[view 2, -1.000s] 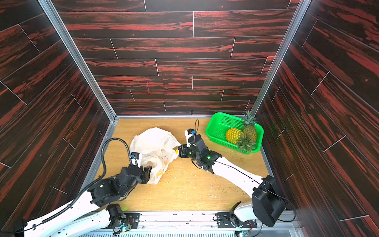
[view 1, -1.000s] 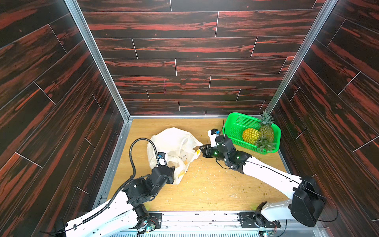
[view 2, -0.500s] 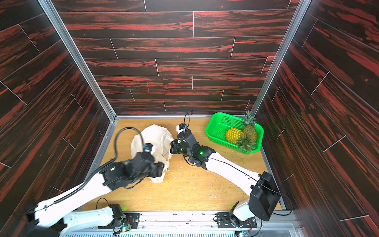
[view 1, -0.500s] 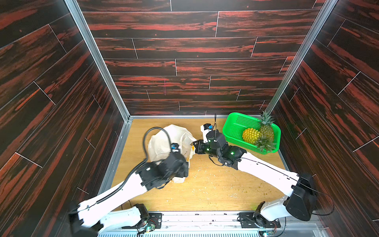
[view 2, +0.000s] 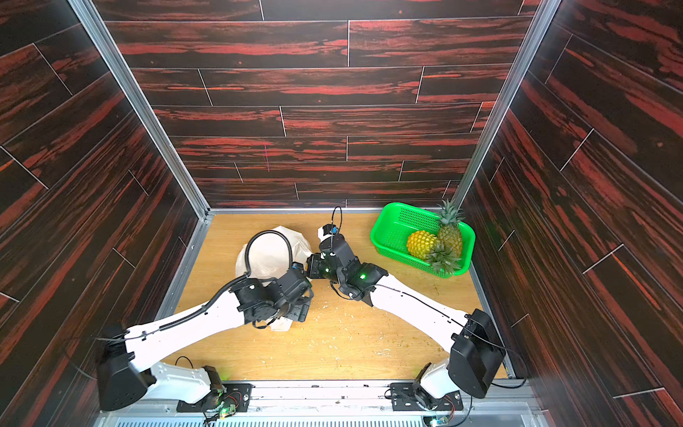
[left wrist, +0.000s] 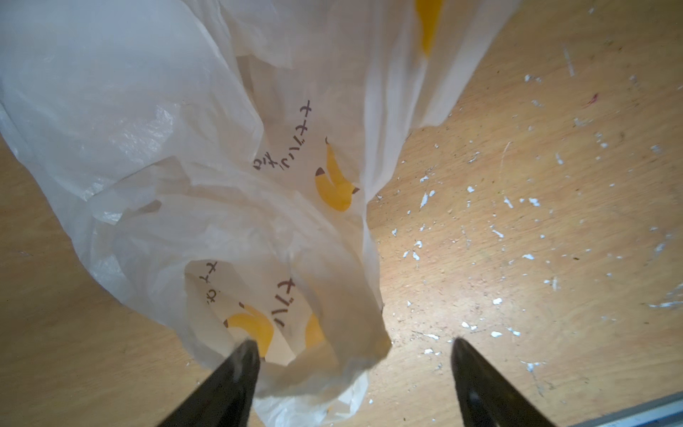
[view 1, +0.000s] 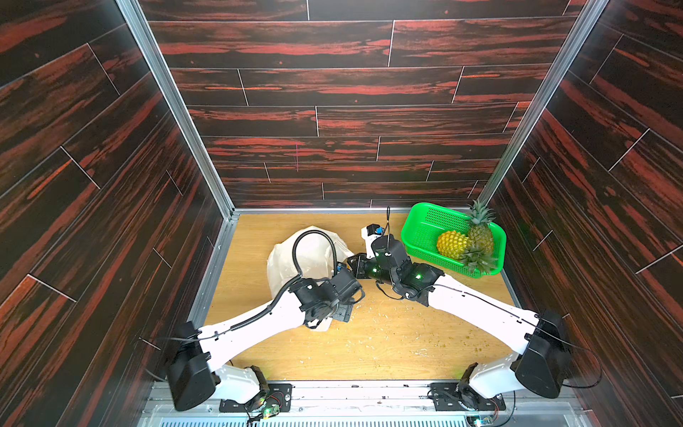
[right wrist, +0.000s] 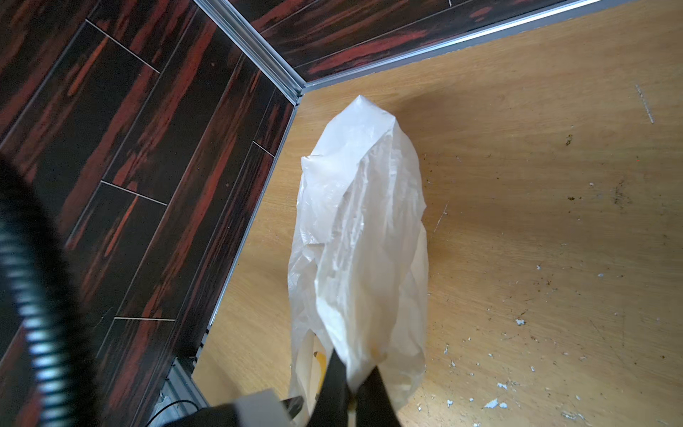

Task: Place the pineapple into a plastic bag & tie a knot
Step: Open the plastic bag at the center of the board.

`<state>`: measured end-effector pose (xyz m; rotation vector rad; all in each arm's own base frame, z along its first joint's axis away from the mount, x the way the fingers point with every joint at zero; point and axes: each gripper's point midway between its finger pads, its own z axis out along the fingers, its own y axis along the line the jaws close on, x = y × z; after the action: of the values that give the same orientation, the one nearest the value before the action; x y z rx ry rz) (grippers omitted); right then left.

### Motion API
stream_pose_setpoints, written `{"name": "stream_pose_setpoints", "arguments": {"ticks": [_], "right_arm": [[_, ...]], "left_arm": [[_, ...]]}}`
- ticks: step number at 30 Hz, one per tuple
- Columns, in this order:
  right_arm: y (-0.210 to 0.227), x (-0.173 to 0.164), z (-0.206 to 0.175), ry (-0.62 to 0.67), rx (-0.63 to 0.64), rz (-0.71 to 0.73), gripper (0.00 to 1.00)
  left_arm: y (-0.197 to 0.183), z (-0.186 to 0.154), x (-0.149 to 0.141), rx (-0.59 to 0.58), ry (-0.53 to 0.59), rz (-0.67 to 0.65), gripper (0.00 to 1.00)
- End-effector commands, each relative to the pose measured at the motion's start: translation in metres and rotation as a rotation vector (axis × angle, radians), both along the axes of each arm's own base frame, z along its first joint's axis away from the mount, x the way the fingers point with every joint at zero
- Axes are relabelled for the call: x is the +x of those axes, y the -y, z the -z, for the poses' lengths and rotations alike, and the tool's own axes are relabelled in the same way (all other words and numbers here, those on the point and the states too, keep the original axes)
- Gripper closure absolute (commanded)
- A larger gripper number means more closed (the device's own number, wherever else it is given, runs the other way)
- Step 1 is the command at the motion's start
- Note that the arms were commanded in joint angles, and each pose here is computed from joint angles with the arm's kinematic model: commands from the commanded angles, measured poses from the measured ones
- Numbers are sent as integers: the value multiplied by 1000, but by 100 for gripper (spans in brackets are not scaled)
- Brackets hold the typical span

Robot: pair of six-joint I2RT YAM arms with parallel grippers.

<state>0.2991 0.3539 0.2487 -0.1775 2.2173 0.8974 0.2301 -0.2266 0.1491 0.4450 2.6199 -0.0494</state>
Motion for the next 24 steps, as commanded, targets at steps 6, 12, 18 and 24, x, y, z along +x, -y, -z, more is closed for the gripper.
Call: {"name": "stream_pose_setpoints", "arguments": {"ticks": [6, 12, 18, 24], "right_arm": [[7, -7, -1, 1, -6, 4, 92], [12, -8, 6, -3, -29, 14, 92], [14, -9, 5, 0, -34, 15, 92], [22, -12, 24, -15, -85, 21, 92]], "left_arm": [[-18, -3, 9, 165, 41, 16, 36], [-26, -5, 3, 132, 60, 15, 60], [-44, -6, 0, 186, 72, -20, 90], [-52, -40, 5, 107, 180, -76, 100]]}}
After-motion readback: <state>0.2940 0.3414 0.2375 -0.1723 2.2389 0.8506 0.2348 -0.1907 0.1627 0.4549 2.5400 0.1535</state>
